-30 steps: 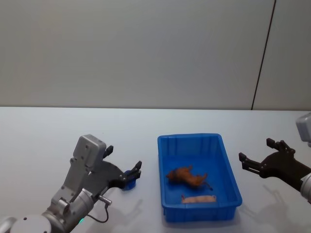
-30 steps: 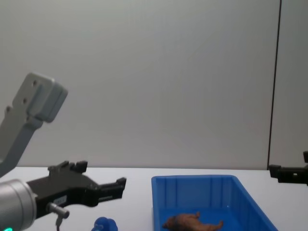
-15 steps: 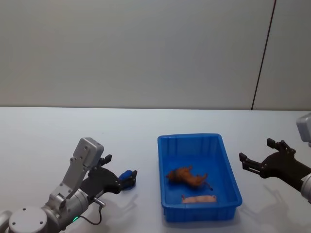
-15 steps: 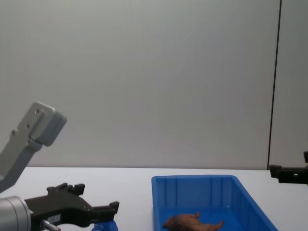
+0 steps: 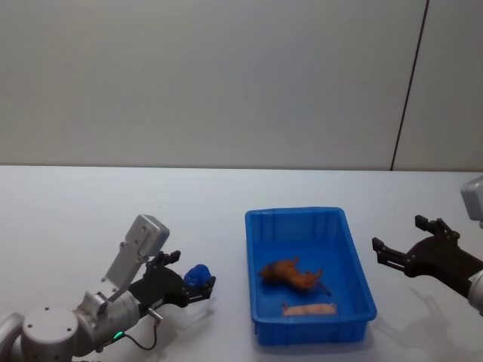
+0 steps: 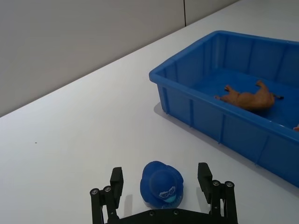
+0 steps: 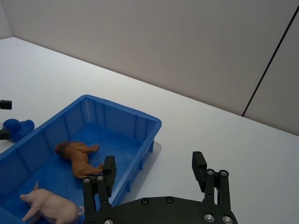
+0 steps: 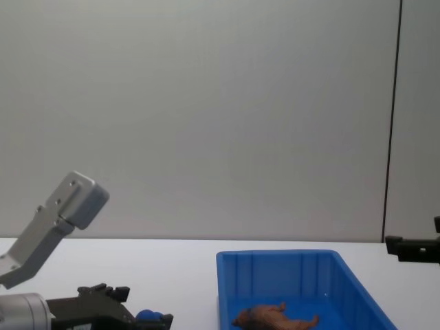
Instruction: Pick up the two dolls from the table and place them into the box.
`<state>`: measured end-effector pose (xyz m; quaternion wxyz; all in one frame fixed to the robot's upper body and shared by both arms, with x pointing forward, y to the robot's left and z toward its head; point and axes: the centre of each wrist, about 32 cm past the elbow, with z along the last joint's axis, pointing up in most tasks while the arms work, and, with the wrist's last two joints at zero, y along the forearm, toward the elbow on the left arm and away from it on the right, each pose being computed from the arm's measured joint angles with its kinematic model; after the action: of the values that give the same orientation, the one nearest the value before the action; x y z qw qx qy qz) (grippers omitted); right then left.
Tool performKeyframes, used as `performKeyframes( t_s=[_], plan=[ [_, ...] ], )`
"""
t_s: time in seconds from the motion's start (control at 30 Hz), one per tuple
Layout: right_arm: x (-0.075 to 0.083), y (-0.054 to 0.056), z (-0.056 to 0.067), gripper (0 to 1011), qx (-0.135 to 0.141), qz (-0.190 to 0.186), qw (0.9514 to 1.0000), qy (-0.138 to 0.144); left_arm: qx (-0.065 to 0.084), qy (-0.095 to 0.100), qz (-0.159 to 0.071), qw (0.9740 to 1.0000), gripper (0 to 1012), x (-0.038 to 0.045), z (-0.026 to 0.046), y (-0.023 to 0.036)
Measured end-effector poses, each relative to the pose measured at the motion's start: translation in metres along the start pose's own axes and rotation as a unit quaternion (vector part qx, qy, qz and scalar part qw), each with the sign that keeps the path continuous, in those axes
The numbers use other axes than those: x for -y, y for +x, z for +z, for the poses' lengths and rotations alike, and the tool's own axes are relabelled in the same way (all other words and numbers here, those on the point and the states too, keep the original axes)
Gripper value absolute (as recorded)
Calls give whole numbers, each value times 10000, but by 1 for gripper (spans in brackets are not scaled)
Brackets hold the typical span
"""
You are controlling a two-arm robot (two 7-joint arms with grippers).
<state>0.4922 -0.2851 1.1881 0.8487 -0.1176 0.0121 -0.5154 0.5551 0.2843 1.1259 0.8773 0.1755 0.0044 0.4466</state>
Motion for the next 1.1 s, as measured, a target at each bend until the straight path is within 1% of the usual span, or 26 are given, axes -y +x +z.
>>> performKeyframes(
  t_s=[0.13, 0.43, 0.47, 0.6, 0.63, 0.67, 0.7, 0.73, 0.77, 0.87, 0.9, 1.1],
  plan=[
    [0, 0, -1, 1001, 0, 0, 10000, -1, 34, 123, -107, 9999, 1002, 52, -17, 40],
    [0, 0, 0, 1001, 0, 0, 10000, -1, 151, 308, -262, 9991, 999, 120, -22, 95],
    [0, 0, -1, 1001, 0, 0, 10000, -1, 171, 336, -286, 9989, 961, 131, -22, 102],
    [0, 0, 0, 1001, 0, 0, 10000, -1, 226, 397, -327, 9984, 881, 148, -24, 118],
    [0, 0, 0, 1001, 0, 0, 10000, -1, 243, 418, -339, 9983, 833, 155, -24, 126],
    [0, 0, 0, 1001, 0, 0, 10000, -1, 255, 428, -348, 9981, 833, 158, -23, 129],
    [0, 0, -1, 1001, 0, 0, 10000, -1, 259, 435, -350, 9981, 789, 160, -23, 133],
    [0, 0, -1, 1001, 0, 0, 10000, -1, 277, 452, -364, 9979, 771, 165, -22, 139],
    [0, 0, 0, 1001, 0, 0, 10000, -1, 283, 459, -368, 9979, 712, 168, -20, 144],
    [0, 0, -1, 1001, 0, 0, 10000, -1, 306, 483, -388, 9976, 652, 174, -18, 157],
    [0, 0, 0, 1001, 0, 0, 10000, -1, 312, 487, -393, 9976, 592, 175, -16, 160],
    [0, 0, 0, 1001, 0, 0, 10000, -1, 352, 514, -410, 9972, 538, 173, -10, 179]
  ],
)
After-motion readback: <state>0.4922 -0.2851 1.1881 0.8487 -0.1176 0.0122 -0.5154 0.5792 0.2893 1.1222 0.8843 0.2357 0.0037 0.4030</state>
